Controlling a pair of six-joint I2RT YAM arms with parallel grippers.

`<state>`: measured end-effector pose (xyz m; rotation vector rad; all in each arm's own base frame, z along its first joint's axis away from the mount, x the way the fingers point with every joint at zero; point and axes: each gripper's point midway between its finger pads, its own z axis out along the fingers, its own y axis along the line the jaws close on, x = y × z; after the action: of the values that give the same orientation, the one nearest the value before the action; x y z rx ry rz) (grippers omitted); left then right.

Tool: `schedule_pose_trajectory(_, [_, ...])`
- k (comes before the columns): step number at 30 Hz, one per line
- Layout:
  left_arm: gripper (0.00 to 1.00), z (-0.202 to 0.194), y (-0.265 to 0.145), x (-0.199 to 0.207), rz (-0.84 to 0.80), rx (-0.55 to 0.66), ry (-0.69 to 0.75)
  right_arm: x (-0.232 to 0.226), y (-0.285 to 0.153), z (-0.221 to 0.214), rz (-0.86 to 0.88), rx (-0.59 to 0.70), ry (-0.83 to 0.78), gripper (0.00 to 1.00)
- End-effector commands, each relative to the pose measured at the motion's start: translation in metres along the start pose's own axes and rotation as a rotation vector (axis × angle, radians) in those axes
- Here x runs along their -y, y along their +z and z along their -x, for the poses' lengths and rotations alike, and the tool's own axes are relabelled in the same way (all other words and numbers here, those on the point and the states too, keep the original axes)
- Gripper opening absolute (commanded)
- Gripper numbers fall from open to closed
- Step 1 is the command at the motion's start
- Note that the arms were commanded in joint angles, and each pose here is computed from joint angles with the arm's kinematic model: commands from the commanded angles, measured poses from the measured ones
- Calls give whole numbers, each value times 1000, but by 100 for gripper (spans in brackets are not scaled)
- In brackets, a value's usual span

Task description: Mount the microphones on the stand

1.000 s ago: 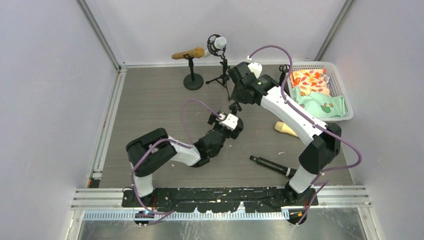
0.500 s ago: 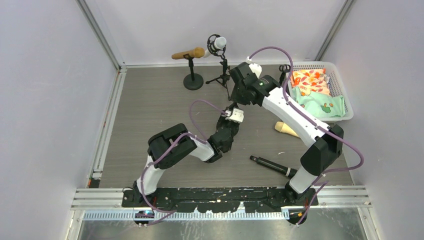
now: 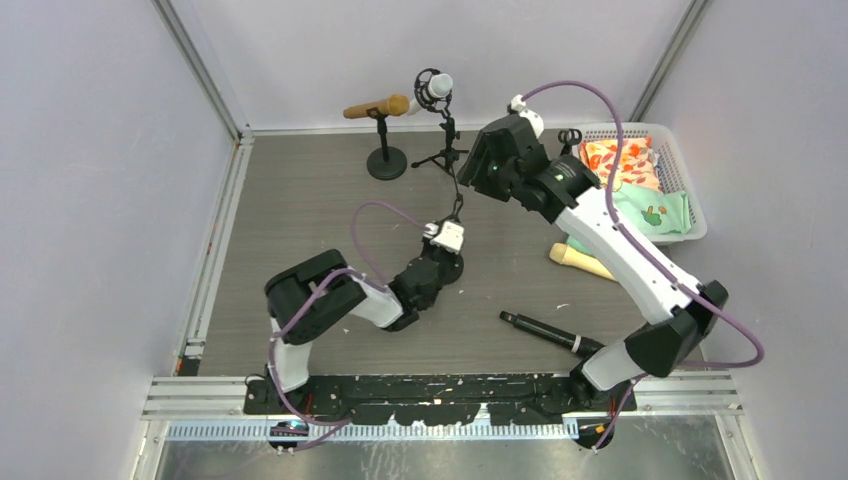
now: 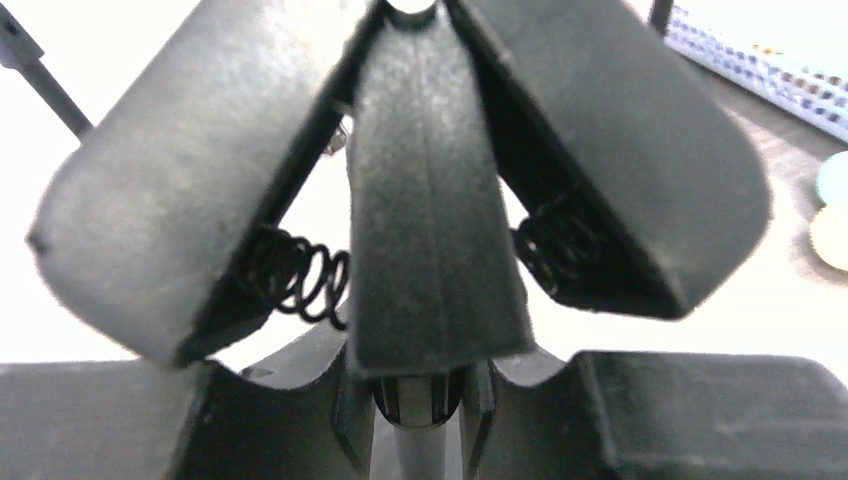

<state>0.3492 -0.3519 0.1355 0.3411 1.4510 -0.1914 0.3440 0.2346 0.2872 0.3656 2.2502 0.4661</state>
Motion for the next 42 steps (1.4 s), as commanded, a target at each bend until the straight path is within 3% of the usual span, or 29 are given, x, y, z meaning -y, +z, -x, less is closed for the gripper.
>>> schedule_pose_trajectory(1, [0, 12, -16, -4, -201, -18, -190, -28, -53, 51, 201, 189, -14, 58])
schedule_pose_trajectory(7, [0, 23, -35, -6, -572, -62, -329, 11, -53, 64, 136, 361, -98, 65])
schedule_pose_trajectory(11, [0, 30, -40, -7, -794, -62, -317, 38, -42, 56, 78, 376, -158, 67])
schedule_pose_trajectory(17, [3, 49, -37, -22, -1045, 38, -294, 62, -33, 41, 23, 351, -219, 68])
schedule_pose_trajectory(21, [9, 49, -35, -29, -1103, 73, -204, 70, -33, 37, 13, 351, -245, 69])
schedule_pose_trajectory(31, [7, 42, -11, -43, -1047, 100, 65, 74, -30, 30, 22, 344, -291, 69])
schedule_pose_trajectory(34, [18, 34, -4, -46, -1006, 92, 64, 74, -28, 26, 27, 330, -296, 69])
schedule_pose_trajectory(38, [50, 23, -3, -52, -946, 87, 59, 74, -28, 26, 24, 331, -302, 69])
schedule_pose_trajectory(42, [74, 15, -6, -57, -910, 74, 56, 82, -29, 31, -14, 360, -300, 70])
